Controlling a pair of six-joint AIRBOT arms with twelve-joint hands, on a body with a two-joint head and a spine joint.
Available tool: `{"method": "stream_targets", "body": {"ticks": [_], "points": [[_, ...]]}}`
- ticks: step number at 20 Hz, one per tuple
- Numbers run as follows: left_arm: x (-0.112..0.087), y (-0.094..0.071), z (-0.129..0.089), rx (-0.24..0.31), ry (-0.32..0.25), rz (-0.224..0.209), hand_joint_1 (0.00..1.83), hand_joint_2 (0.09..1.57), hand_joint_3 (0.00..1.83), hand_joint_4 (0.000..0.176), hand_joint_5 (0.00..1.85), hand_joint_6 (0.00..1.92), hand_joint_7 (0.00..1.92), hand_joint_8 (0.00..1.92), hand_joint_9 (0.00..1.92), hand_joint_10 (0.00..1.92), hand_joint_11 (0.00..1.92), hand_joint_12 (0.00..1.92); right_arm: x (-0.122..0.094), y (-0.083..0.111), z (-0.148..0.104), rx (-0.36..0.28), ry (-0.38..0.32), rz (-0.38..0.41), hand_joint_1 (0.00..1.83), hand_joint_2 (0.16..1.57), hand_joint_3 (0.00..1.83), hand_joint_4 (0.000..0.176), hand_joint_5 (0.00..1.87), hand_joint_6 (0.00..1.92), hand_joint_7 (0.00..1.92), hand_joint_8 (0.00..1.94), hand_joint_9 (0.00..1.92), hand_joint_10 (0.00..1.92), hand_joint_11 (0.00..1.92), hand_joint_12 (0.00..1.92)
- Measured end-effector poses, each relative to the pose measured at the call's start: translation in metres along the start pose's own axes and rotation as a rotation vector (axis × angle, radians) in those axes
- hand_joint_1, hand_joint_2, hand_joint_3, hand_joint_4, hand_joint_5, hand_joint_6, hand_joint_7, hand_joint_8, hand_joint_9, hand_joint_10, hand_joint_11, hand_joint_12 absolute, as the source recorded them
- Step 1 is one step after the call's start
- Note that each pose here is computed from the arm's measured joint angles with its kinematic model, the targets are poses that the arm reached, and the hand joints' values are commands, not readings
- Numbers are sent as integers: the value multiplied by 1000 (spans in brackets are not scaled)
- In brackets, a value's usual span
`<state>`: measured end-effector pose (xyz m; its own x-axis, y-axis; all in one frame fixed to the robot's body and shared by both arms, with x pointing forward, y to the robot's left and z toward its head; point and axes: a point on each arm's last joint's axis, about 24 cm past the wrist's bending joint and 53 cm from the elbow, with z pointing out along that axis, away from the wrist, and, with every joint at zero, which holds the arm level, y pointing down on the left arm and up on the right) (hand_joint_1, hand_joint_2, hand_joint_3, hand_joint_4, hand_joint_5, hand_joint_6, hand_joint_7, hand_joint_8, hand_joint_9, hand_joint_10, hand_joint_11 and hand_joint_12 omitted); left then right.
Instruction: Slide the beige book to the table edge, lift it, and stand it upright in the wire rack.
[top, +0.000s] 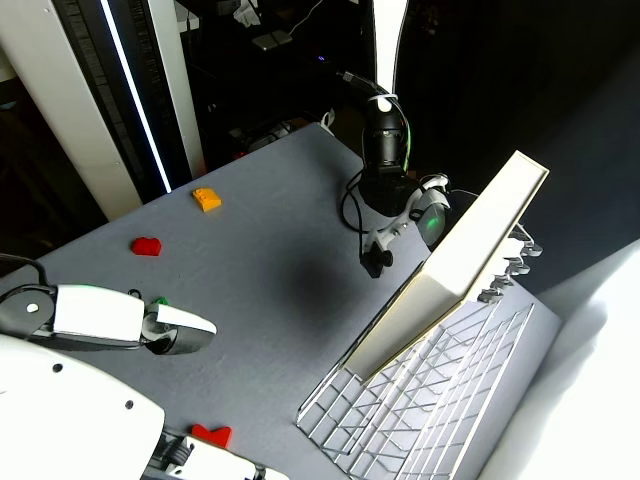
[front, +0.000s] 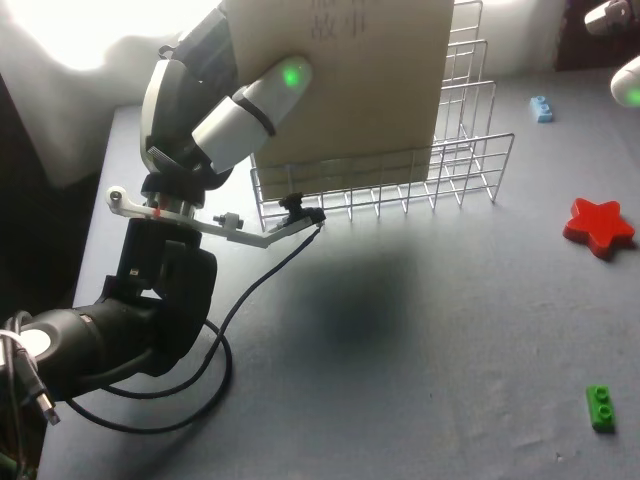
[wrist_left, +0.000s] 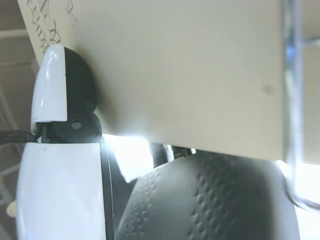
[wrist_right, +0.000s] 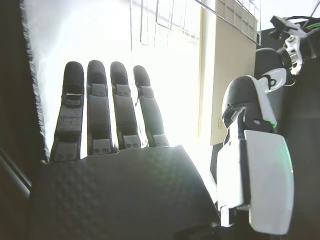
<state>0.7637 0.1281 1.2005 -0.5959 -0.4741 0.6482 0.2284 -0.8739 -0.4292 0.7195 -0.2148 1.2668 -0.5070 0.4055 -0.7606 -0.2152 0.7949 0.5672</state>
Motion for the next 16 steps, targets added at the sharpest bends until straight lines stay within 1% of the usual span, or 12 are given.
{"method": "stream_targets", "body": {"ticks": [2, 3, 5, 7, 9, 10, 11, 12, 14, 15, 16], "points": [[-2, 3, -4, -1, -7, -2, 1490, 1153, 0, 0, 834, 1084, 772, 1279, 807, 1298, 818, 1502, 0, 0, 0, 0, 0, 0, 247, 1080, 0, 0, 241, 0, 242, 1, 242, 1, 0, 684], [-2, 5, -5, -4, -10, -4, 1491, 1147, 0, 0, 856, 1054, 784, 1259, 818, 1288, 815, 1499, 0, 0, 0, 0, 0, 1, 265, 1079, 0, 0, 233, 0, 232, 1, 231, 2, 0, 630], [-2, 8, -6, -6, -8, -6, 1491, 1148, 1, 0, 848, 1068, 786, 1259, 815, 1292, 810, 1505, 0, 0, 0, 0, 0, 4, 250, 1082, 1, 0, 241, 1, 242, 2, 238, 3, 0, 645], [-1, 9, -6, -7, -6, -5, 1491, 1145, 0, 0, 850, 1071, 781, 1271, 813, 1279, 844, 1459, 0, 0, 0, 0, 0, 4, 236, 1087, 3, 0, 233, 0, 235, 0, 232, 0, 0, 638], [-2, 10, -6, -6, -8, -5, 1491, 1138, 0, 0, 856, 1056, 785, 1254, 824, 1265, 881, 1417, 0, 0, 0, 0, 1, 4, 260, 1080, 0, 0, 244, 3, 243, 2, 239, 3, 0, 654], [-2, 10, -7, -7, -8, -4, 1492, 1142, 1, 0, 856, 1065, 784, 1262, 829, 1260, 835, 1460, 1, 1, 0, -1, 1, 4, 253, 1079, 0, 0, 246, 3, 245, 3, 239, 2, 0, 659], [-2, 11, -8, -8, -10, -6, 1490, 1149, 1, 0, 843, 1067, 760, 1296, 816, 1291, 836, 1474, 1, 1, 0, -2, 2, 3, 248, 1079, 0, 0, 227, 0, 227, 1, 223, 0, 0, 637], [-3, 11, -9, -11, -10, -4, 1486, 1155, 1, 0, 819, 1088, 726, 1333, 793, 1320, 888, 1434, 1, 1, 0, -2, 2, 3, 252, 1078, 0, 0, 229, 2, 234, 3, 231, 3, 0, 657], [-4, 11, -11, -11, -12, -4, 1489, 1142, 0, 0, 823, 1084, 769, 1275, 820, 1276, 921, 1389, 1, 2, 0, -4, 2, 2, 257, 1076, 0, 0, 248, 6, 249, 5, 241, 5, 0, 677], [-4, 12, -12, -11, -11, -5, 1491, 1136, 0, 0, 845, 1061, 789, 1247, 831, 1260, 904, 1400, 2, 2, 0, -3, 3, 2, 266, 1075, 0, 0, 253, 5, 254, 4, 250, 5, 0, 701], [-3, 11, -13, -7, -14, -9, 1491, 1140, 1, 0, 847, 1064, 778, 1266, 819, 1278, 881, 1421, 2, 2, 0, -4, 3, 2, 251, 1075, 0, 0, 253, 4, 255, 3, 253, 5, 0, 705]]}}
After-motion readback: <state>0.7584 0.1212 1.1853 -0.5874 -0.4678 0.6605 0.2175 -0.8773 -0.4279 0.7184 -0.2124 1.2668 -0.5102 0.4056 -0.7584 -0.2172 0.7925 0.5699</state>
